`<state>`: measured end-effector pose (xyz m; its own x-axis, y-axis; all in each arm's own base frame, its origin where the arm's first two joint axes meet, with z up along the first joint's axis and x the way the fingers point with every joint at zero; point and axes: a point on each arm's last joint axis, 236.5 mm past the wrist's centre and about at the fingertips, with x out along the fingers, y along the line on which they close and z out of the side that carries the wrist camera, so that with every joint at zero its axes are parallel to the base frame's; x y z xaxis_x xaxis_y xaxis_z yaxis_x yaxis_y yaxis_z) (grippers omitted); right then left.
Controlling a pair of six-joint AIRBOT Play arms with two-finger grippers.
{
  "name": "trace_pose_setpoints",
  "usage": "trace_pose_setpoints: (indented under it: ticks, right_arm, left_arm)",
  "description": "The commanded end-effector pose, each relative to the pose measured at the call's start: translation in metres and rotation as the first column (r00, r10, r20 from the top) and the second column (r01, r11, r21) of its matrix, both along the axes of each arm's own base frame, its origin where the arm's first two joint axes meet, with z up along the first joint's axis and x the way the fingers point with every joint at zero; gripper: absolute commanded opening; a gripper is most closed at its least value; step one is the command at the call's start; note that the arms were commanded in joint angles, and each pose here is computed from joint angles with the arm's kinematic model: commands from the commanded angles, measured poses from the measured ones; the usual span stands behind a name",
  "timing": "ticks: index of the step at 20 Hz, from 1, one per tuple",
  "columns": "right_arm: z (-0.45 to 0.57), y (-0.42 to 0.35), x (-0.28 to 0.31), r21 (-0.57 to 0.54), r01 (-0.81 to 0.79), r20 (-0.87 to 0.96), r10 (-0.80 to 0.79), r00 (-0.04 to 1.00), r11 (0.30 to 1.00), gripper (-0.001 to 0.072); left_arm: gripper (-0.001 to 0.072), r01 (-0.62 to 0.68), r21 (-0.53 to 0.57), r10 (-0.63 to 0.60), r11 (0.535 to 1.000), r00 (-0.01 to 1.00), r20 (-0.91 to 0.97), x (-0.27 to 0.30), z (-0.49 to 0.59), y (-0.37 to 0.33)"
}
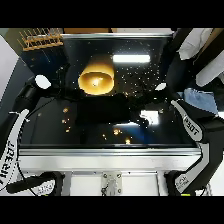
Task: Fold the clothes and pants, and hang the long-sleeved shirts on hangers.
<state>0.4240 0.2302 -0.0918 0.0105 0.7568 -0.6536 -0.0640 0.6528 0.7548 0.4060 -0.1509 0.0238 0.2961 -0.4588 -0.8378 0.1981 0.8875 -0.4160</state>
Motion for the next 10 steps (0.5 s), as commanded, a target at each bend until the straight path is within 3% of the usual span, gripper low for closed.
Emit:
trace_pose_setpoints:
  ticks: [1, 2, 3, 4, 5, 7, 8, 10]
  right_arm:
    - [0.001, 0.035, 0.003, 0.109, 0.005, 0.025, -0.008, 1.0, 0.994, 0.0653]
    - [0.0, 0.042, 0.0, 0.105, -0.008, 0.029, 0.005, 1.0, 0.994, 0.0651]
    - [-0.001, 0.05, -0.005, 0.103, -0.026, 0.032, 0.023, 0.999, 0.994, 0.0554]
    - [-0.001, 0.056, -0.009, 0.103, -0.057, 0.051, 0.052, 0.997, 0.993, 0.0376]
    - [0.0, 0.062, -0.012, 0.103, -0.082, 0.069, 0.075, 0.995, 0.991, 0.0269]
    - [0.001, 0.067, -0.015, 0.103, -0.098, 0.077, 0.09, 0.993, 0.99, 0.0143]
    - [0.005, 0.066, -0.011, 0.101, -0.103, 0.091, 0.093, 0.991, 0.99, 0.0014]
    - [0.028, 0.05, 0.008, 0.083, -0.076, 0.145, 0.064, 0.987, 0.994, 0.0014]
  left_arm:
    - [0.0009, 0.006, -0.005, -0.006, 1.0, 1.0, 0.01, 0.0, 0.0, -0.006]
    - [0.0009, 0.006, -0.005, -0.006, 1.0, 1.0, 0.009, 0.0, 0.0, -0.006]
    - [0.0009, 0.006, -0.004, -0.006, 1.0, 1.0, 0.009, 0.0, 0.0, -0.006]
    - [0.0009, 0.006, -0.005, -0.006, 1.0, 1.0, 0.009, 0.0, 0.0, -0.006]
    - [0.0009, 0.005, -0.005, -0.005, 1.0, 1.0, 0.008, 0.0, 0.0, -0.006]
    - [0.0009, -0.001, -0.007, 0.001, 1.0, 1.0, 0.003, -0.001, 0.0, -0.006]
    - [0.0009, -0.001, -0.008, 0.001, 1.0, 1.0, 0.002, -0.001, 0.0, -0.006]
    - [0.0009, -0.001, -0.008, 0.001, 1.0, 1.0, 0.001, -0.001, 0.0, -0.006]
